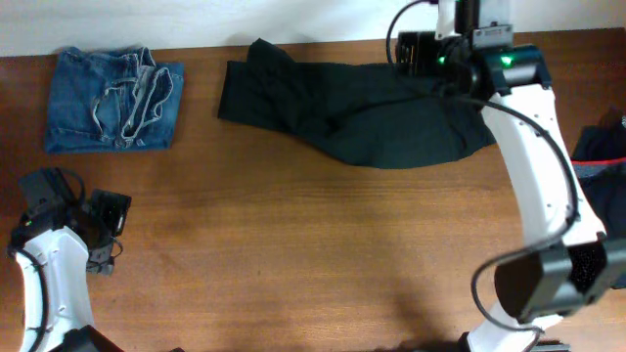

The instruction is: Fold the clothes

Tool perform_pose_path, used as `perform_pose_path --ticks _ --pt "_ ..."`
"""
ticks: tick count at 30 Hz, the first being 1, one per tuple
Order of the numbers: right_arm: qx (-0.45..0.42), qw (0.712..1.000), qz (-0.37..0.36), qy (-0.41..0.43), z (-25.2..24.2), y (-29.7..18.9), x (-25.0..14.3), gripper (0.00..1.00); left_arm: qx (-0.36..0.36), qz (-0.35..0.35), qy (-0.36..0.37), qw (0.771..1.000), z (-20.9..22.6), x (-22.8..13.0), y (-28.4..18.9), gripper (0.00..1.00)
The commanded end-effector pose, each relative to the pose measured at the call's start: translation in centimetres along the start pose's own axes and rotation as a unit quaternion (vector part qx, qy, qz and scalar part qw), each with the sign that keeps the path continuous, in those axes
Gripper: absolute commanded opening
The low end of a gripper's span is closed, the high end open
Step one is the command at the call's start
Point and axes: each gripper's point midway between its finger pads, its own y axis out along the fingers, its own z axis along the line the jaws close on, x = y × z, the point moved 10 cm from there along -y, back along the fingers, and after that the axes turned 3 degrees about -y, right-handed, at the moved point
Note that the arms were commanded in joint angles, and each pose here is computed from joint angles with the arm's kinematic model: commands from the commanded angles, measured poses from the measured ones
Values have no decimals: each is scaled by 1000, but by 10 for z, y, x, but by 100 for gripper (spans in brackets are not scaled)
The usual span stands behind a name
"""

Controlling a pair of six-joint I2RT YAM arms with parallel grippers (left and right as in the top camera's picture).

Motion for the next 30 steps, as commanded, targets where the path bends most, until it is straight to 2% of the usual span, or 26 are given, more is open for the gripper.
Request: perform_pose_path --ticks 1,5,7,12,17,24,26,28,30 --pt "-75 996 49 18 -30 42 -17 99 -13 1 9 1000 -3 1 -6 99" --pt "-103 993 56 18 -90 68 -24 99 -2 9 12 1000 0 -2 -6 99" --pt "-64 996 66 -16 -118 79 -32 99 -2 9 24 1000 0 -1 -6 99" --pt "-15 994 100 -33 -161 103 -60 99 -7 5 25 1000 -1 0 -6 99" --pt "13 990 122 -70 -156 130 -74 99 -9 3 26 1000 -2 0 -6 99" --pt "39 985 148 -75 -140 157 -89 97 -9 3 26 1000 -2 0 -6 99" --pt "39 984 154 -75 -140 157 -91 82 -9 3 26 1000 -2 0 -6 99" --pt "29 983 162 -75 -141 157 -93 56 -9 3 26 1000 -2 0 -6 99" --pt "22 981 178 -75 -142 155 -97 35 -9 3 26 1000 -2 0 -6 99"
